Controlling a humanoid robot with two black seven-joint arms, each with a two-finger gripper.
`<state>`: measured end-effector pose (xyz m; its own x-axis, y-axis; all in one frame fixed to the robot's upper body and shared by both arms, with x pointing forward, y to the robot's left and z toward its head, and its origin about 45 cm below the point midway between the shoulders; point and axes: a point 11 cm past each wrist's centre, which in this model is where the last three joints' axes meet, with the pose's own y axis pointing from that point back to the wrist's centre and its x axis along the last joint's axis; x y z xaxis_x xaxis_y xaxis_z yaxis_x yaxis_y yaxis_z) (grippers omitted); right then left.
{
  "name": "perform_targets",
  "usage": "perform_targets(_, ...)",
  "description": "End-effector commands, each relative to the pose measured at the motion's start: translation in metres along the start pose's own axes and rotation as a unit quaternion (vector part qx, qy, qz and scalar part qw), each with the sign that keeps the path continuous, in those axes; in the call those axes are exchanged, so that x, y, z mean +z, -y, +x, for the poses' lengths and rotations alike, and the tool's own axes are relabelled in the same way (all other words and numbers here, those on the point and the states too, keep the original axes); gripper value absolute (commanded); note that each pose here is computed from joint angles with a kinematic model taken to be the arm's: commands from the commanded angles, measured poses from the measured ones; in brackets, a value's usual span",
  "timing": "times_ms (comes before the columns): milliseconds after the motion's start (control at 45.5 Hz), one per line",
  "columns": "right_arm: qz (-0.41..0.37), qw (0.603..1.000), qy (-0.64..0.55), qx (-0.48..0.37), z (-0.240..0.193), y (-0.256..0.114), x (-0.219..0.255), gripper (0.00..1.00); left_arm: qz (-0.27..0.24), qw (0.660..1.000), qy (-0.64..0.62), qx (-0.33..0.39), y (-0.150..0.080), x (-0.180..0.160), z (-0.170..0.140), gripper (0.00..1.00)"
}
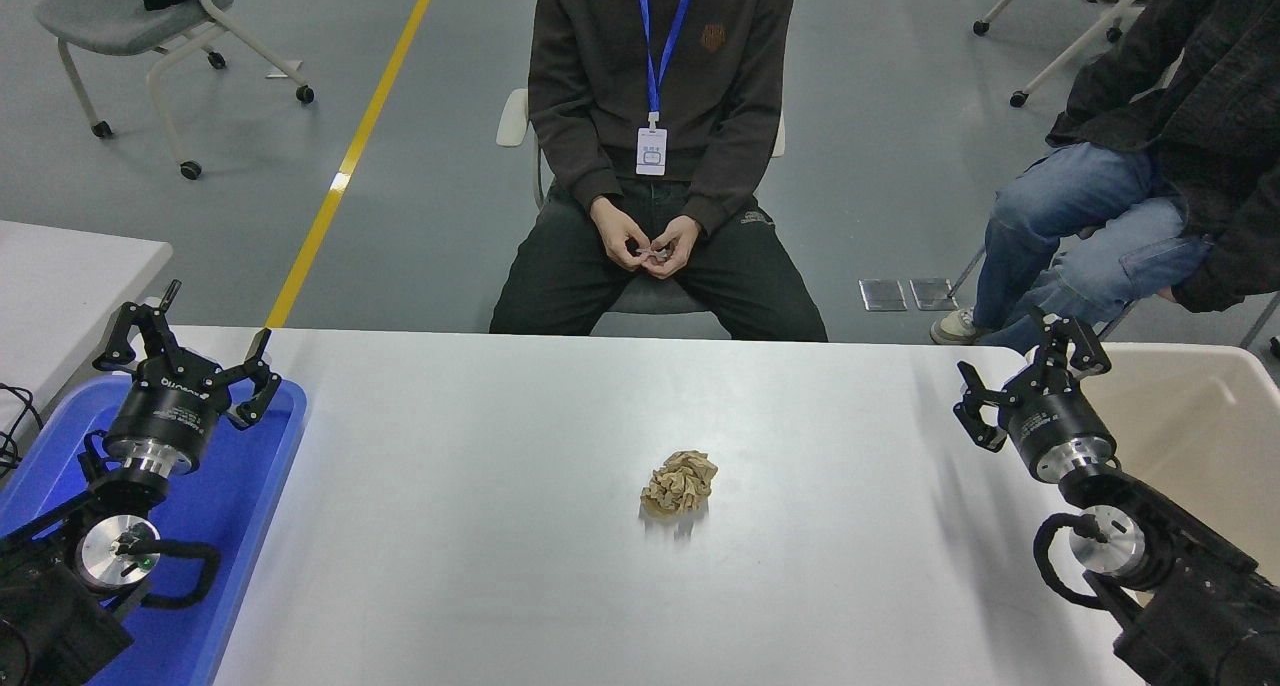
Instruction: Clean the table surface
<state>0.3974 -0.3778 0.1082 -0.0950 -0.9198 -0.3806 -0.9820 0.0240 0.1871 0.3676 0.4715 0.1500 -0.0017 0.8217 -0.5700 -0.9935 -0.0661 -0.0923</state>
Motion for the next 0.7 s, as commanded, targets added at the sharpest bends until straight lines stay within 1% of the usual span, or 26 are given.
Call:
perform_targets(0,-0.01,0.999,-0.026,-0.014,-0.003,0.0,-0.002,1.0,0.001,1.0,0.0,0.0,0.0,0.0,0.0,1.0)
perform_targets(176,-0.01,0.993,-0.058,-0.099,-0.035,-0.007,-0.026,1.0,0.0,1.0,0.0,0.0,0.0,0.0,0.0,1.0)
perform_targets(264,-0.02,0.989,-0.08,-0.119,-0.049,-0.01,-0.028,1.0,0.001,1.0,0.0,0.0,0.0,0.0,0.0,1.0)
perform_targets(308,-0.023,0.986,-0.099,-0.133,-0.065,-0.009,-0.03,1.0,0.0,1.0,0.0,0.0,0.0,0.0,0.0,1.0)
perform_targets(374,-0.049,0.974,-0.162,-0.153,-0.084,-0.011,-0.027,1.0,0.0,1.0,0.0,0.0,0.0,0.0,0.0,1.0)
perform_targets(549,-0.079,0.954,-0.213,-0.196,-0.126,-0.022,-0.021,1.0,0.0,1.0,0.0,0.0,0.0,0.0,0.0,1.0)
perform_targets(681,-0.105,0.929,-0.27,-0.23,-0.143,-0.03,-0.006,1.0,0.0,1.0,0.0,0.0,0.0,0.0,0.0,1.0)
